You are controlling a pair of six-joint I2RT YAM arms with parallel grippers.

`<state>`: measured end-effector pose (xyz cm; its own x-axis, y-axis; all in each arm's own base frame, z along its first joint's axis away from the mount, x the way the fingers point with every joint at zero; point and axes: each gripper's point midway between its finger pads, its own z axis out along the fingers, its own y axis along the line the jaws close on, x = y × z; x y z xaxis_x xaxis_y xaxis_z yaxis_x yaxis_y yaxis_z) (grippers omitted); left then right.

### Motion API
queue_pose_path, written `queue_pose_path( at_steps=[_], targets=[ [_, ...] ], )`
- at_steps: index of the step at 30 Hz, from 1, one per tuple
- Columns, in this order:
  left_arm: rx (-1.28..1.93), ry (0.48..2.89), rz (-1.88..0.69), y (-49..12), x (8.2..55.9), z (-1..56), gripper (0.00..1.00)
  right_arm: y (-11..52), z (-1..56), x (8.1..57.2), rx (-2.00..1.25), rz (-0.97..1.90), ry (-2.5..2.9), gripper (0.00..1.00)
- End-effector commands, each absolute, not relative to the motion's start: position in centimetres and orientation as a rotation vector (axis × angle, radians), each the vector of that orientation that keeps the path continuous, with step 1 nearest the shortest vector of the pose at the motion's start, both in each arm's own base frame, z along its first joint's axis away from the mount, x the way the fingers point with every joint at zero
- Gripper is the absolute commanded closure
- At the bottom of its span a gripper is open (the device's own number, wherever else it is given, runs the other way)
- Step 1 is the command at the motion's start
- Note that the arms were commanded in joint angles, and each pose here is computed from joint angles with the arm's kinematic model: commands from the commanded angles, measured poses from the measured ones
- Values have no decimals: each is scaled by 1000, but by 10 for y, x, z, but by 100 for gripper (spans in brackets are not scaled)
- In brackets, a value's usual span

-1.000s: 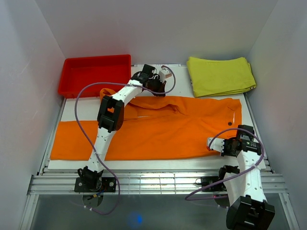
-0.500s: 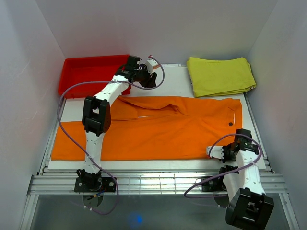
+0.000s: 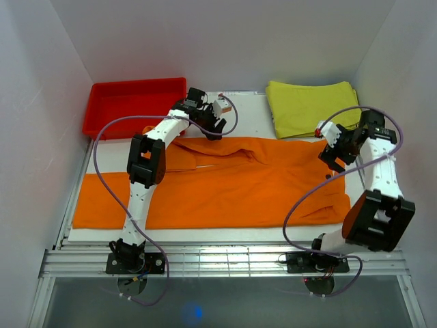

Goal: Fold and stack the trousers
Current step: Flatten the trousers out

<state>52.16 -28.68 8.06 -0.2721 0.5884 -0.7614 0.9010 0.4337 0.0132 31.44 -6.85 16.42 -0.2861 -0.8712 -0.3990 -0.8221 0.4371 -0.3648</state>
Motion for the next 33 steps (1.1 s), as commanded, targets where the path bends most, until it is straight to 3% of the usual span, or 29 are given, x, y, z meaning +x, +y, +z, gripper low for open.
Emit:
queue_pose_path(
  at_steps=[1,5,10,14,18,20,22,24,25,26,28,29,33],
  targets=[
    [1326,1945,-630,-290,507,85,25,-66,151,355,-1105,13,2302,7],
    [1337,1978,-651,-292,502,72,25,-79,116,406,-898,127,2459,3],
    [1395,2024,-676,-289,483,52,26,-92,119,460,-833,75,2405,4],
    [1409,2070,-681,-283,472,40,34,-80,103,472,-956,109,2363,4],
    [1407,2099,-693,-281,468,37,53,-53,57,443,-1153,254,2445,0],
    [1400,2107,-688,-281,469,39,63,-47,43,434,-1232,269,2461,10],
    [1391,2110,-671,-282,473,42,79,-48,34,429,-1263,269,2472,17],
    [1389,2108,-662,-281,475,46,90,-49,34,430,-1268,263,2473,37],
    [1383,2103,-656,-281,477,51,100,-49,35,430,-1273,262,2470,43],
    [1379,2096,-649,-281,478,56,100,-50,39,432,-1278,252,2462,58],
    [1364,2065,-628,-282,484,71,100,-50,49,434,-1282,241,2447,75],
    [1339,2058,-615,-282,488,80,100,-50,57,435,-1282,222,2431,92],
    [1271,1962,-524,-275,505,130,100,-47,96,434,-1289,188,2357,92]
  ],
)
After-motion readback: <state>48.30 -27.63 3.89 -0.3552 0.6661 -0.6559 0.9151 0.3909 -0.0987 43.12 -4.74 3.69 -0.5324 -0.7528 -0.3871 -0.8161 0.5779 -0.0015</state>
